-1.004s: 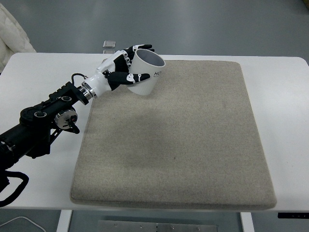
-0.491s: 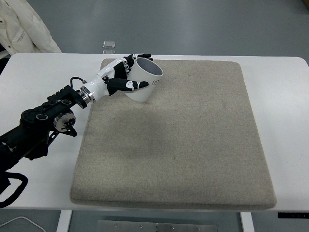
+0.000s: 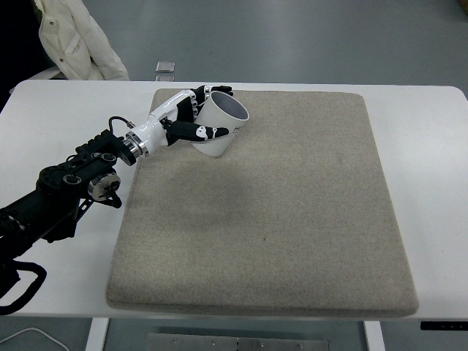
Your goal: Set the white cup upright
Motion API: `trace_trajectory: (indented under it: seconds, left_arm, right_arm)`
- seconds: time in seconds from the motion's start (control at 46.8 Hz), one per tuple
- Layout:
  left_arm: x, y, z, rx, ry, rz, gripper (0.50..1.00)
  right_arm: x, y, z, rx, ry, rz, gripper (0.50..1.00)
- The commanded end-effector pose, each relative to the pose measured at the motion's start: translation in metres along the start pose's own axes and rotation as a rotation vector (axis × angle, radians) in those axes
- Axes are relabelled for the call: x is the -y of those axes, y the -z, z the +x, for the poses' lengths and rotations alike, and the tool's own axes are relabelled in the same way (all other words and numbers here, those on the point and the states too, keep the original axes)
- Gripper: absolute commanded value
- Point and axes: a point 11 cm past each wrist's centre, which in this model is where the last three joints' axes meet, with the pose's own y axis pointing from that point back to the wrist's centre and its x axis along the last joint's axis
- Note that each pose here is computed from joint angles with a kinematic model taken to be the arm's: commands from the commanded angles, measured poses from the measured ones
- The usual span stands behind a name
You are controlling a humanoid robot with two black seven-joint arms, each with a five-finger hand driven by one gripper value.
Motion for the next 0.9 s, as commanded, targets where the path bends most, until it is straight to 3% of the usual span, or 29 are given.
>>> trace_trajectory:
  seconds: [0.0,0.235,0.342,0.427,0.491,0.62,0.769,0.876]
  left_arm:
    - [0.001,0.003,-0.002,0.003,-0.005,0.006,0.621]
    - [0.005,0.017,-0.011,-0.006,-0.026,0.031,0.660]
    - [0.007,0.017,-0.013,-0.012,-0.025,0.028,0.705]
    - [0.007,0.016,-0.012,-0.019,-0.031,0.023,0.760]
    - [0.006,0.016,-0.012,-0.024,-0.034,0.021,0.850]
    - [0.006,0.016,-0.011,-0.028,-0.040,0.018,0.934]
    - [0.007,0.015,-0.011,-0.028,-0.043,0.015,0.994]
    - [0.007,0.016,-0.011,-0.031,-0.045,0.014,0.996]
  right_arm:
    - [0.000,0.000,0.000,0.000,0.000,0.000,0.930]
    - [0.000,0.000,0.000,0.000,0.000,0.000,0.930]
    - [0.000,0.000,0.000,0.000,0.002,0.000,0.930]
    - [0.000,0.000,0.000,0.000,0.000,0.000,0.930]
    - [0.000,0.000,0.000,0.000,-0.001,0.000,0.930]
    - [0.000,0.000,0.000,0.000,0.000,0.000,0.930]
    - [0.000,0.000,0.000,0.000,-0.001,0.000,0.930]
    - [0.000,0.000,0.000,0.000,0.000,0.000,0.930]
